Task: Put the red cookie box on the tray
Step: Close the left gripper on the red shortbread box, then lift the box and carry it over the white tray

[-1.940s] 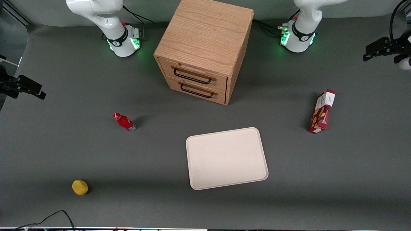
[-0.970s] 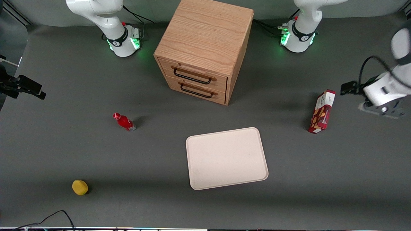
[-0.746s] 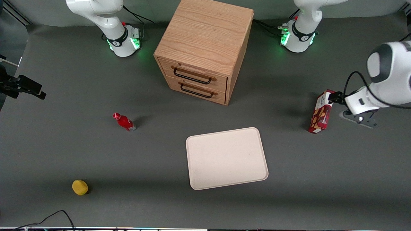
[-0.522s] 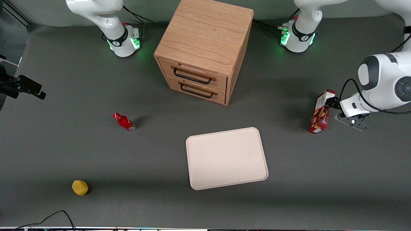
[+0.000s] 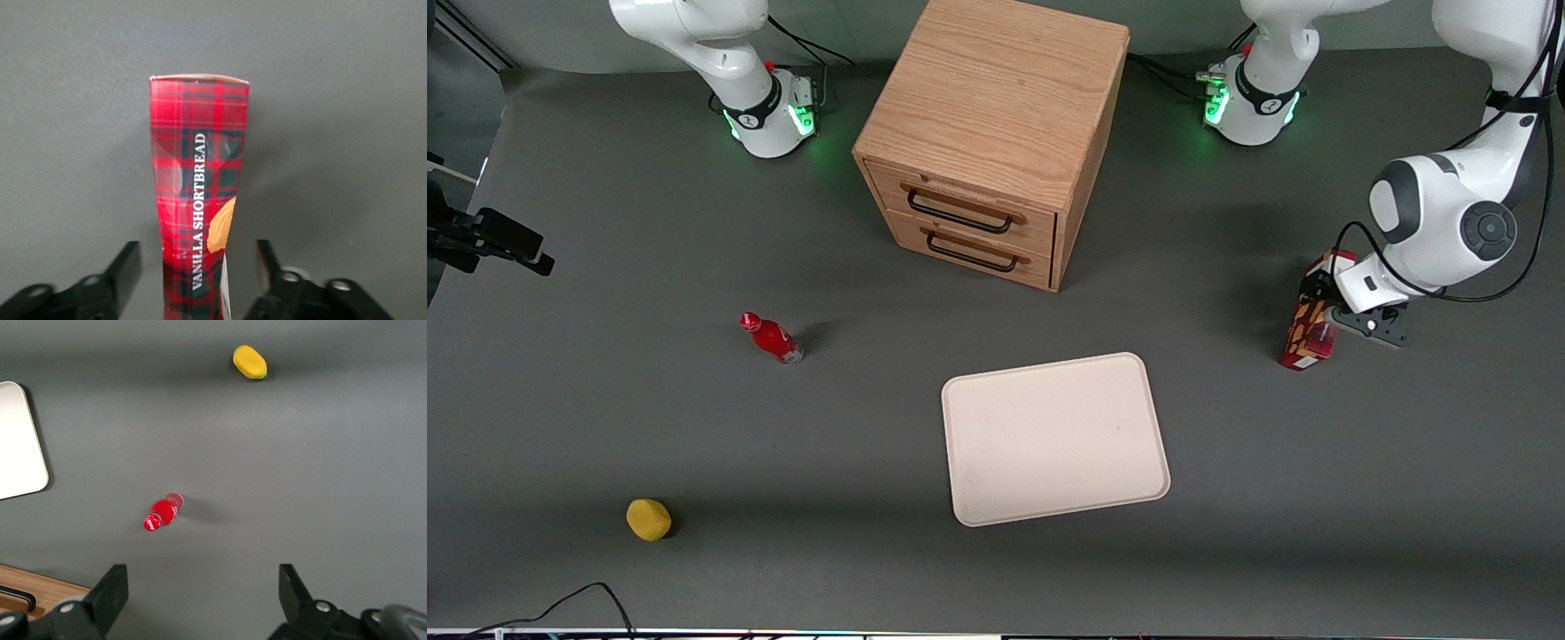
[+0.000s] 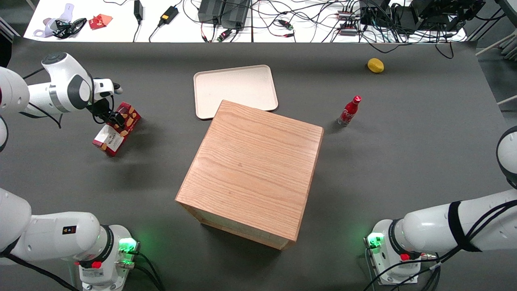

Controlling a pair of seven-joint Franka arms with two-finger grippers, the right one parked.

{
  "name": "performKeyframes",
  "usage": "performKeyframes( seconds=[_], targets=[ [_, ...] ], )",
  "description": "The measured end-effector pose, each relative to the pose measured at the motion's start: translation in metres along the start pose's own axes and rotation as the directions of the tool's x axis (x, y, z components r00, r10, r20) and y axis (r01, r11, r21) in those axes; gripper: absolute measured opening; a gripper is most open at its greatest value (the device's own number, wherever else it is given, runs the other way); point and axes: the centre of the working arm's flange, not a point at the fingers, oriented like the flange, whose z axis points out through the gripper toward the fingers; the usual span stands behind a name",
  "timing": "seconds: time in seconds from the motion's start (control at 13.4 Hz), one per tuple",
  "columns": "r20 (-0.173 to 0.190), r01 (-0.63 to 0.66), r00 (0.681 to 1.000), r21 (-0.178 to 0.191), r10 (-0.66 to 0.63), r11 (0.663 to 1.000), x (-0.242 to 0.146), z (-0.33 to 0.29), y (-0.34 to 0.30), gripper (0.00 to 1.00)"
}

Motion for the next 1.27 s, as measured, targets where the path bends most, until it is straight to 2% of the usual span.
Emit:
performKeyframes(
  seconds=[0.3,0.37,0.45,0.6,0.67,0.9,0.97,1.12,1.27],
  targets=[
    [-0.008,0.011,1.0,-0.003,-0.011,1.0,0.0,0.001,-0.001,0.24],
    [-0.011,0.013,1.0,-0.002,-0.013,1.0,0.001,0.0,-0.002,0.14],
    [-0.012,0.017,1.0,-0.004,-0.017,1.0,0.003,-0.005,-0.004,0.1],
    [0.005,0.041,0.999,-0.032,-0.041,0.999,0.013,-0.032,-0.008,0.09],
    [0.026,0.07,0.997,-0.051,-0.068,0.996,0.022,-0.059,-0.009,0.09],
    [0.08,0.174,0.983,-0.083,-0.168,0.981,0.052,-0.175,-0.002,0.09],
    [0.084,0.22,0.973,-0.08,-0.214,0.972,0.062,-0.215,0.01,0.09],
    [0.067,0.33,0.943,-0.061,-0.326,0.942,0.089,-0.271,0.056,0.09],
    [0.058,0.441,0.897,-0.021,-0.439,0.897,0.122,-0.277,0.135,0.09]
  ],
)
